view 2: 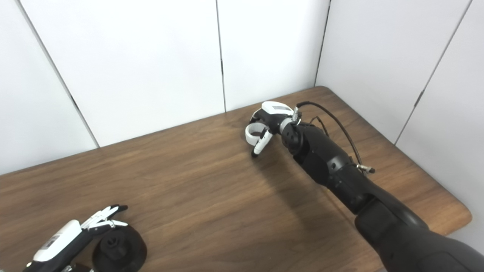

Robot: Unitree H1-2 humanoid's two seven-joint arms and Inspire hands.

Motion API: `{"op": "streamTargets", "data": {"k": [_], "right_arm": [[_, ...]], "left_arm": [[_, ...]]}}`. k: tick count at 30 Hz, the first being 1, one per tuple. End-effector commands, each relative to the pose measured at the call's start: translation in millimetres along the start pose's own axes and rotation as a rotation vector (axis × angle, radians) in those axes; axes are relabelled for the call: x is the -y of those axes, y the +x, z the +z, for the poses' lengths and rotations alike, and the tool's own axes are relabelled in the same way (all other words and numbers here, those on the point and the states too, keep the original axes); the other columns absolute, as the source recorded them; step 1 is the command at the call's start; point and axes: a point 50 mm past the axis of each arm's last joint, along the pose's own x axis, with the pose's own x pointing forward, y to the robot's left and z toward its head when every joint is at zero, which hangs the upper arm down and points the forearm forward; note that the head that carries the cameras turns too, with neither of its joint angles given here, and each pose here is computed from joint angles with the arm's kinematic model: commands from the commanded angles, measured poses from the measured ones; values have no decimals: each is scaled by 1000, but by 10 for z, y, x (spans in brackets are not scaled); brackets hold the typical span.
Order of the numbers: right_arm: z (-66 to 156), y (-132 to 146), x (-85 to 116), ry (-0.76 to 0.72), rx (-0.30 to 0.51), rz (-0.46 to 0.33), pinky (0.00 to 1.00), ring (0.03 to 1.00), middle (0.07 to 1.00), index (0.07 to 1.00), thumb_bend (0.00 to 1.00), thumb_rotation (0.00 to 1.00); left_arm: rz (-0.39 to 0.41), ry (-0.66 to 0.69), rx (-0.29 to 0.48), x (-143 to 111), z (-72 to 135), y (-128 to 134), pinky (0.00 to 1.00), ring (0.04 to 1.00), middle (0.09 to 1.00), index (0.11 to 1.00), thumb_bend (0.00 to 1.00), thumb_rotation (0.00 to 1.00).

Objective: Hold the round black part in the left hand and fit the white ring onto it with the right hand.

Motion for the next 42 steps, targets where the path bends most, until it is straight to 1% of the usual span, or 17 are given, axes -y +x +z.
{"op": "streamTargets", "data": {"k": [1,15,19,25,29,32,36,40,42], "right_arm": [[18,16,285,-35,18,-63,776,851,858,700,819,165],[-21,-6,268,-39,10,-63,780,846,845,691,813,133],[-18,-13,263,-45,10,-64,767,836,840,686,810,134],[-34,-18,249,-39,12,-61,760,821,828,684,796,94],[-50,-19,235,-28,25,-70,668,778,810,678,804,54],[-55,-21,230,-32,24,-69,634,750,800,677,802,48],[-54,-22,231,-37,19,-68,657,765,804,683,804,48],[-64,-17,238,-44,6,-60,736,811,820,689,811,72],[-77,-17,243,-47,0,-58,759,823,824,692,819,81]], "left_arm": [[-57,34,-29,18,-38,-73,1000,1000,976,485,523,66],[-64,27,-31,23,-27,-101,1000,1000,977,486,523,66],[-65,24,-32,26,-23,-105,1000,1000,977,486,523,66],[-68,26,-30,18,-19,-107,1000,1000,976,485,523,66],[-65,28,-31,20,-21,-115,1000,1000,973,486,523,67],[-68,30,-30,17,-17,-116,1000,1000,973,485,523,67],[-66,28,-30,16,-19,-120,1000,1000,974,486,523,67],[-66,29,-30,16,-15,-120,1000,1000,976,485,523,67],[-70,31,-31,12,-14,-122,1000,1000,978,486,523,67]]}}
